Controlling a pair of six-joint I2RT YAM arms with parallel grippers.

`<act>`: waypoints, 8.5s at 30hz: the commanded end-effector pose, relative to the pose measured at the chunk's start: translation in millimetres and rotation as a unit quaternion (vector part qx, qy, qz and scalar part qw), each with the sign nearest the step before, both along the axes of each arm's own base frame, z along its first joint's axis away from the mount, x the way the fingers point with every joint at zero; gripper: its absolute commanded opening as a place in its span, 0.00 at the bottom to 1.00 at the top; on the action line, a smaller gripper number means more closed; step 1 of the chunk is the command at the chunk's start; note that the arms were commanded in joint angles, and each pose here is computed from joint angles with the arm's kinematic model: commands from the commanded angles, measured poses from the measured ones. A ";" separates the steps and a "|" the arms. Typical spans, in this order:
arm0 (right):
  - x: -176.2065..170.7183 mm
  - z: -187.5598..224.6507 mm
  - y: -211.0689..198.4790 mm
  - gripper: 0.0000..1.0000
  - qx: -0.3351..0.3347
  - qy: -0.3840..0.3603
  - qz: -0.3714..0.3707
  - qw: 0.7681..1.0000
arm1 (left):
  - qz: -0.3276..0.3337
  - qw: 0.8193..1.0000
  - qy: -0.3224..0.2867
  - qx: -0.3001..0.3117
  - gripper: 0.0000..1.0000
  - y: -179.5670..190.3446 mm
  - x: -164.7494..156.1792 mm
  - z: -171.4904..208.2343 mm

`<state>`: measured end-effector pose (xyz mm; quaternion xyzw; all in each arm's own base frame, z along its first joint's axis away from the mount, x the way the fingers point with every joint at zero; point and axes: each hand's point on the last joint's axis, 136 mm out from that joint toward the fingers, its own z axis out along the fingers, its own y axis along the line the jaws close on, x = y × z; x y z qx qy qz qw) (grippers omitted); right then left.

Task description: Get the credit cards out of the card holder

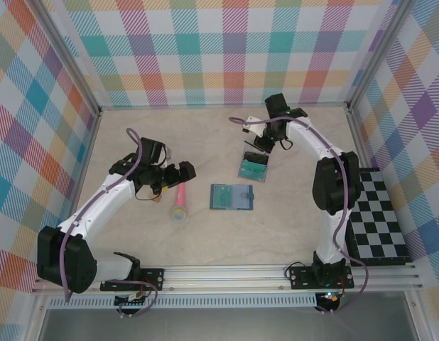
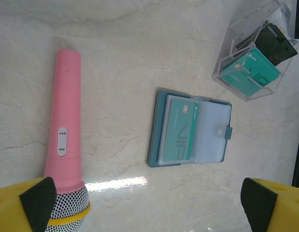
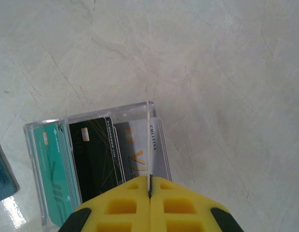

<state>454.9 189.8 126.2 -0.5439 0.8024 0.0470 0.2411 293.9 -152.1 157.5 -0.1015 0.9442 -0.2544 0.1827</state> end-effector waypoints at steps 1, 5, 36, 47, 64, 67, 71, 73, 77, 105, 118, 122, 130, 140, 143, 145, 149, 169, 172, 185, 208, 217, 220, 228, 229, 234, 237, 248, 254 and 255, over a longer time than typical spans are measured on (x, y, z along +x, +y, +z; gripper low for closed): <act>-3.1 -10.6 -7.8 0.00 -0.027 0.012 0.016 0.999 | -0.006 1.000 0.019 0.003 1.00 3.3 -5.3 -8.5; 0.1 -20.0 -16.5 0.00 -0.056 0.010 0.012 0.998 | -0.008 1.000 0.022 0.002 1.00 2.7 -5.4 -9.7; 26.9 27.8 -21.3 0.19 -0.011 -0.048 -0.119 0.992 | -0.013 1.000 0.026 -0.008 1.00 -0.7 -7.9 -11.7; -21.9 91.4 -1.8 0.30 0.235 0.014 -0.337 0.911 | -0.025 0.999 0.019 -0.033 1.00 -9.0 -10.4 -5.4; -146.6 19.7 61.8 0.38 0.306 0.266 -0.450 0.796 | -0.062 0.996 0.044 -0.044 0.99 -61.2 -9.8 -27.9; -153.0 -0.5 76.9 0.39 0.307 0.291 -0.459 0.781 | -0.062 0.996 0.055 -0.038 0.96 -74.8 -7.9 -38.0; -156.9 -25.5 94.2 0.40 0.287 0.313 -0.472 0.773 | -0.056 0.995 0.078 -0.033 0.92 -91.5 -3.9 -57.5; -156.7 -36.3 99.7 0.40 0.278 0.316 -0.480 0.770 | -0.054 0.994 0.087 -0.026 0.88 -97.6 -2.3 -67.3; -154.8 -55.7 100.5 0.36 0.259 0.313 -0.499 0.766 | -0.044 0.994 0.099 -0.018 0.73 -101.5 2.6 -79.2; -159.5 -99.8 112.3 0.20 0.202 0.353 -0.489 0.771 | -0.036 0.983 0.182 0.015 0.18 -103.4 -3.0 -148.5; -167.1 -102.8 116.0 0.17 0.199 0.368 -0.460 0.784 | -0.021 0.979 0.198 0.051 0.15 -85.4 -15.8 -164.4; -169.1 -99.1 119.6 0.15 0.214 0.372 -0.443 0.787 | -0.020 0.978 0.199 0.058 0.15 -82.2 -17.7 -165.2; -170.1 -87.7 121.5 0.05 0.235 0.366 -0.425 0.794 | -0.022 0.978 0.197 0.059 0.15 -80.8 -19.2 -163.7; -175.3 -71.3 115.6 0.00 0.244 0.354 -0.411 0.804 | -0.024 0.980 0.180 0.076 0.19 -68.4 -22.2 -148.4; -178.9 -76.4 111.3 0.00 0.234 0.356 -0.414 0.805 | -0.036 0.983 0.172 0.060 0.20 -73.0 -23.3 -141.8; -180.8 -81.3 110.7 0.00 0.227 0.362 -0.417 0.802 | -0.045 0.985 0.163 0.043 0.22 -78.9 -21.6 -133.9; -181.7 -91.6 112.9 0.00 0.219 0.375 -0.425 0.794 | -0.057 0.988 0.140 0.014 0.27 -90.7 -13.6 -112.3; -174.9 -102.0 119.9 0.11 0.208 0.382 -0.424 0.795 | -0.062 0.978 0.183 0.080 0.12 -84.9 -25.9 -144.5; -177.1 -103.2 124.6 0.15 0.211 0.395 -0.412 0.793 | -0.056 0.975 0.194 0.091 0.11 -78.6 -31.7 -154.6; -179.0 -93.8 142.3 0.21 0.257 0.424 -0.373 0.784 | -0.041 0.962 0.225 0.145 0.08 -49.0 -55.5 -185.0; -139.8 2.1 79.2 0.00 0.264 0.230 -0.335 0.875 | -0.080 0.983 0.149 0.071 0.28 -77.2 -26.9 -111.6; -120.8 78.4 27.7 0.00 0.282 0.052 -0.290 0.913 | -0.027 0.994 0.052 0.092 0.73 -49.0 -3.5 -34.8; -113.5 95.9 12.8 0.00 0.283 0.006 -0.274 0.919 | -0.003 0.994 0.033 0.108 0.82 -28.0 -2.0 -22.9; -108.0 109.0 3.7 0.00 0.266 -0.010 -0.149 0.952 | 0.047 0.989 0.011 0.140 0.96 18.5 -5.7 -17.0; -105.0 107.2 3.5 0.00 0.254 -0.011 -0.140 0.957 | 0.051 0.989 0.011 0.140 0.97 21.7 -6.5 -17.2; -82.4 91.8 3.0 0.00 0.199 -0.020 -0.111 0.973 | 0.061 0.989 0.006 0.136 1.00 30.5 -9.7 -18.1; -69.1 82.0 6.6 0.00 0.175 -0.013 -0.089 0.980 | 0.064 0.989 0.004 0.132 1.00 31.9 -11.2 -17.7; -42.1 52.2 22.0 0.00 0.104 0.011 0.010 0.994 | 0.069 0.989 0.014 0.131 1.00 38.1 -20.9 -24.4; -42.5 23.5 32.3 0.00 0.052 0.041 0.043 0.997 | 0.068 0.989 0.017 0.127 1.00 37.6 -22.7 -25.8; -42.3 19.2 33.5 0.00 0.044 0.046 0.046 0.997 | 0.069 0.990 0.016 0.125 1.00 37.3 -22.2 -25.5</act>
